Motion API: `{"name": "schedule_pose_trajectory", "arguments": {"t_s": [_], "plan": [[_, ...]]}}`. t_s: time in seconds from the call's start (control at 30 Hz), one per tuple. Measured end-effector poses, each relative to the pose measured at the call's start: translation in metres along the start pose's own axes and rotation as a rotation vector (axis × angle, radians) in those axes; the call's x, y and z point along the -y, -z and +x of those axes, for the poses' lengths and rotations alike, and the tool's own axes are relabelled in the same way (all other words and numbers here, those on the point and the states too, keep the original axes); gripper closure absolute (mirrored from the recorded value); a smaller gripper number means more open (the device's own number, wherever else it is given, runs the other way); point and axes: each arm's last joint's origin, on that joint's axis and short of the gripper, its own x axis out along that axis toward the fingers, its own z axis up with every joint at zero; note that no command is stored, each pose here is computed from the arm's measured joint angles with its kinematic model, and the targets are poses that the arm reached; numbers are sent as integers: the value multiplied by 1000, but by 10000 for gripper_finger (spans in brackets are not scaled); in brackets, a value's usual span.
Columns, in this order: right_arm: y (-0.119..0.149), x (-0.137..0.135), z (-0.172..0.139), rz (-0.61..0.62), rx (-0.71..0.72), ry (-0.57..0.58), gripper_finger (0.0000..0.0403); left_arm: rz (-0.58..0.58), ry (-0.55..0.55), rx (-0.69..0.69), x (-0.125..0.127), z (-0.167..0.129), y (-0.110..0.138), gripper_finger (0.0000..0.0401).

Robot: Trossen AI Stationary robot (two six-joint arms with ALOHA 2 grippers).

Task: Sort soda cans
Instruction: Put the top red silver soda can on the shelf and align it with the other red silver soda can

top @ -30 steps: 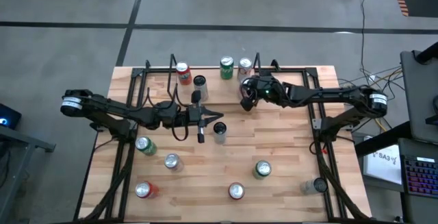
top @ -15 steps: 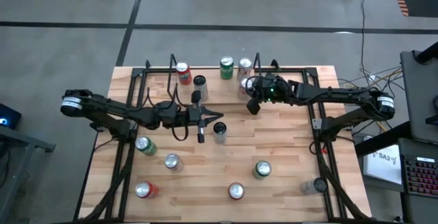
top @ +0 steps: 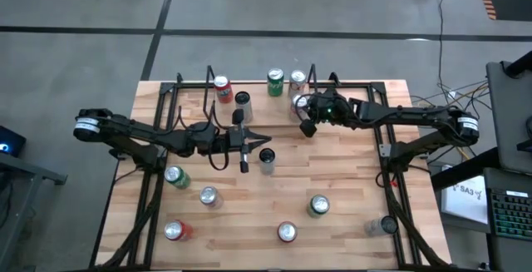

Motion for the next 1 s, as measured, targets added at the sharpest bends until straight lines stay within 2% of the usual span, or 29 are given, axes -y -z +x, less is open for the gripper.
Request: {"name": "schedule_pose_trajectory", "arguments": {"t_s": [0.5, 0.77, 1.0], "plan": [[-7, 3, 0, -69, 72, 79, 392, 0, 0, 0, 0, 0, 0, 401], [-17, 1, 0, -3, 177, 64, 392, 0, 0, -1, 0, 0, 0, 401], [-11, -2, 15, -11, 139, 67, 392, -1, 0, -1, 0, 0, 0, 401]]}}
